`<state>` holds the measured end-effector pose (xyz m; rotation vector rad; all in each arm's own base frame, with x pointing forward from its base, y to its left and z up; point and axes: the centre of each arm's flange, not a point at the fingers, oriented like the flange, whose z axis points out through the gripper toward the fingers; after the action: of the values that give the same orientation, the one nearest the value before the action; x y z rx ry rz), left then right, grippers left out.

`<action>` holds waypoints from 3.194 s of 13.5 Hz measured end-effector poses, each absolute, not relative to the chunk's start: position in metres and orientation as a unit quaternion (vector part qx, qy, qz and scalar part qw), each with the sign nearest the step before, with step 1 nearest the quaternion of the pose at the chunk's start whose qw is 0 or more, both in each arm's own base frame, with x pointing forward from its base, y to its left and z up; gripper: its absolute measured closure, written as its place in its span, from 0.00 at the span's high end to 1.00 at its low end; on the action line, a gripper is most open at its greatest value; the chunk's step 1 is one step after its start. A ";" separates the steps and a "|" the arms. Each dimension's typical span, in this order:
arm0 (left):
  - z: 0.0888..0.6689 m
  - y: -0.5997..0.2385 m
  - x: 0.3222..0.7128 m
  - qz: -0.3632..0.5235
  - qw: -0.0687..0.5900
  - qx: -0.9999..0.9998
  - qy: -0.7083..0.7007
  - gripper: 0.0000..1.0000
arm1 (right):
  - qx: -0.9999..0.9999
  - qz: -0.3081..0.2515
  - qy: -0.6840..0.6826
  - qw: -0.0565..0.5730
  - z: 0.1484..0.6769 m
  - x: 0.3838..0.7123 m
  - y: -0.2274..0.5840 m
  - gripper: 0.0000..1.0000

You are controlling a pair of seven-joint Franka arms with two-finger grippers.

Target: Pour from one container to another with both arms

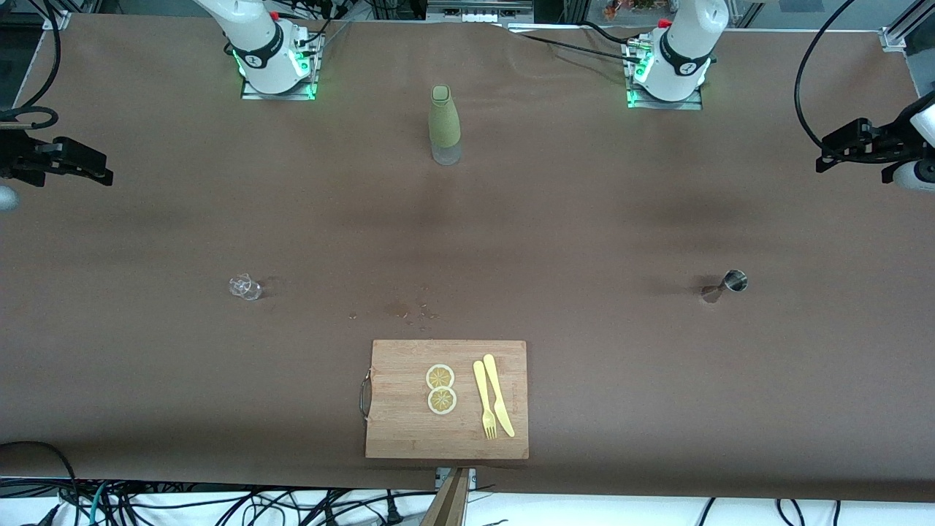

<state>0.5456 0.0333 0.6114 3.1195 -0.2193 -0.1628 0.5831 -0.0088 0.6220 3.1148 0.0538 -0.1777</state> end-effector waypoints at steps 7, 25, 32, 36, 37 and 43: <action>0.611 0.034 0.545 -0.052 0.005 0.996 -0.068 1.00 | 0.998 -0.056 0.017 0.011 0.622 0.583 -0.009 1.00; 0.611 0.024 0.545 -0.053 0.005 0.996 -0.071 1.00 | 0.998 -0.055 0.017 0.011 0.622 0.584 -0.009 1.00; 0.611 0.027 0.545 -0.053 0.005 0.996 -0.065 1.00 | 0.997 -0.072 0.013 0.012 0.601 0.593 -0.013 1.00; 0.611 0.025 0.545 -0.054 0.005 0.996 -0.066 1.00 | 0.996 -0.088 0.005 0.013 0.579 0.604 -0.019 1.00; 0.611 0.023 0.545 -0.054 0.005 0.996 -0.067 1.00 | 0.996 -0.088 0.001 0.013 0.577 0.604 -0.025 1.00; 0.602 0.028 0.549 -0.049 0.004 0.997 -0.064 1.00 | 0.992 -0.085 0.094 0.004 0.551 0.618 -0.043 1.00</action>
<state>0.5487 0.0277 0.6015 3.1240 -0.1993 -0.1522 0.6177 -0.0430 0.5509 3.1073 0.2943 -0.2672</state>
